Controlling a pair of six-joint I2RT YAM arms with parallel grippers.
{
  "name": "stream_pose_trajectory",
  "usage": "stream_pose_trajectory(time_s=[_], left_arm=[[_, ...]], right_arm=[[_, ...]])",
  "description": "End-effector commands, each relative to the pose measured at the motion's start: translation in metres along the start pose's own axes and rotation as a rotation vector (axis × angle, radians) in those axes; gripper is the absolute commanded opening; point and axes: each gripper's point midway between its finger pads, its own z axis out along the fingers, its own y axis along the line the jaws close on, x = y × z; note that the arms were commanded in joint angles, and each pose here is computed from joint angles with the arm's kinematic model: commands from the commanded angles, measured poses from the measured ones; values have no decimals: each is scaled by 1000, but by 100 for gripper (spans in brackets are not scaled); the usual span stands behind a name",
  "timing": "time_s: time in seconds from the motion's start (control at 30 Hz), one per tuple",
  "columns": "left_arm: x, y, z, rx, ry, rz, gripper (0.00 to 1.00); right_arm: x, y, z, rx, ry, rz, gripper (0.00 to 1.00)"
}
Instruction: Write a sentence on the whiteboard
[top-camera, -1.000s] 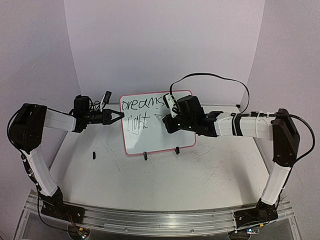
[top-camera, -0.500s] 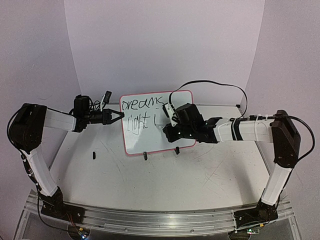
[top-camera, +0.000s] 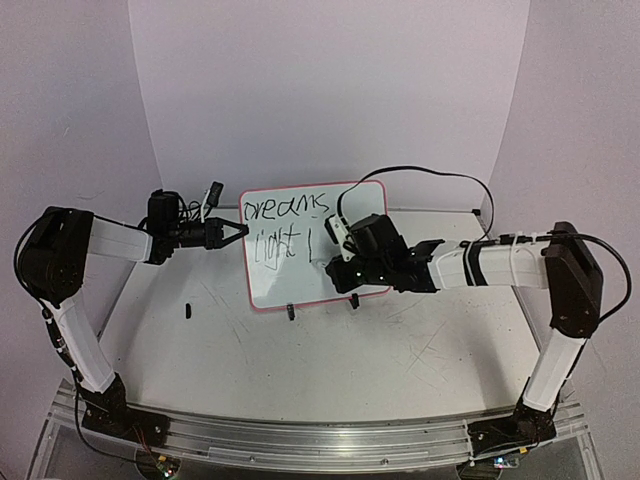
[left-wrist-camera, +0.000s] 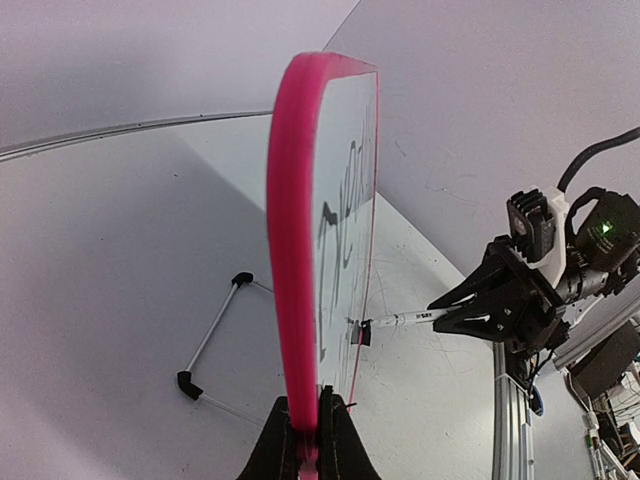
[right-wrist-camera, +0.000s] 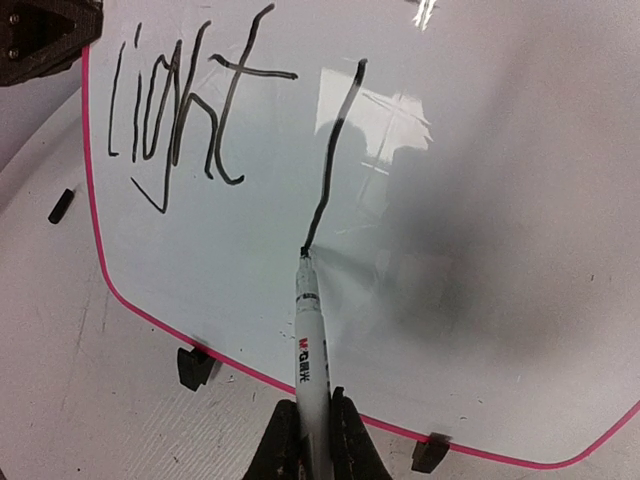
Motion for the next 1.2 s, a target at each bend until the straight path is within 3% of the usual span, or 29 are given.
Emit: stream_pose_trajectory(time_s=[0.0, 1.17], left_arm=[[-13, 8, 2, -67, -25, 78, 0], [-11, 10, 4, -62, -20, 77, 0]], right_arm=[[-70, 4, -36, -29, -183, 24, 0], [-77, -31, 1, 69, -175, 56, 0]])
